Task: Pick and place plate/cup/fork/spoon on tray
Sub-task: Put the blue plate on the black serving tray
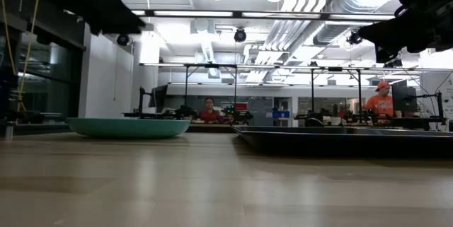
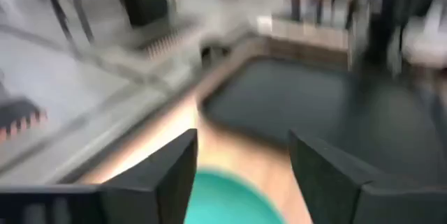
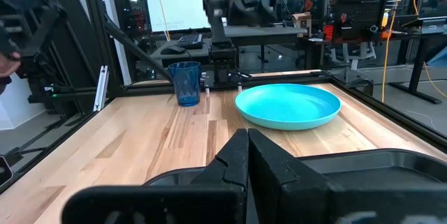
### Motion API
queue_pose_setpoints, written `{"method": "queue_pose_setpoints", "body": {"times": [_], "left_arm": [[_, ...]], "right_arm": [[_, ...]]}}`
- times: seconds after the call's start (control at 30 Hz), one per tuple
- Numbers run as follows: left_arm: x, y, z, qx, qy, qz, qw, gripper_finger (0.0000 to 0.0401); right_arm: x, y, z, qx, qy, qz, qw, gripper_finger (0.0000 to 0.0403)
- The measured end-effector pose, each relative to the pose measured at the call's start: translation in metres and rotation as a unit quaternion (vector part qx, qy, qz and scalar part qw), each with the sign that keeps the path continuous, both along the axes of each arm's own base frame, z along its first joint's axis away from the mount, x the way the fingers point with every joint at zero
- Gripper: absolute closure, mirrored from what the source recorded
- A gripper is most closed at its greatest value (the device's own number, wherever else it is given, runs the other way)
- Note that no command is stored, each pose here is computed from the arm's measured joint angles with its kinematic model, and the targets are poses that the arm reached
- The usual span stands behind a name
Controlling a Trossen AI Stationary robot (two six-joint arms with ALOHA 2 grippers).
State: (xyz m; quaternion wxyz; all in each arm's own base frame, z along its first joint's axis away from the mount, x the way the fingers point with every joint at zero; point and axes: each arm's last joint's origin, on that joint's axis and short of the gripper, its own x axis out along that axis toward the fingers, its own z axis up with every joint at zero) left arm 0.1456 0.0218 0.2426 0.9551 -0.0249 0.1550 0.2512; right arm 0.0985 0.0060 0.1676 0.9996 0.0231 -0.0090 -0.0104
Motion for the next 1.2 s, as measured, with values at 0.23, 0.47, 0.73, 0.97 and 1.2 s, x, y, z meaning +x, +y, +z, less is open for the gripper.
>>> {"method": "queue_pose_setpoints", "body": {"times": [0.23,0.47,0.73,0.97,1.2], "left_arm": [[0.030,-0.003,-0.031,-0.069,0.156,-0.064,0.983,0.0152],[0.050,-0.003,-0.058,-0.093,0.220,-0.088,0.967,0.0155],[0.063,-0.004,-0.079,-0.118,0.261,-0.127,0.950,0.0155],[0.069,0.004,-0.094,-0.123,0.285,-0.089,0.946,0.0155],[0.072,0.005,-0.109,-0.137,0.317,-0.092,0.934,0.0155]], "right_arm": [[0.000,0.000,0.000,0.000,0.000,0.000,1.000,0.0402],[0.000,0.000,0.000,0.000,0.000,0.000,1.000,0.0402],[0.000,0.000,0.000,0.000,0.000,0.000,1.000,0.0402],[0.000,0.000,0.000,0.000,0.000,0.000,1.000,0.0402],[0.000,0.000,0.000,0.000,0.000,0.000,1.000,0.0402]]}}
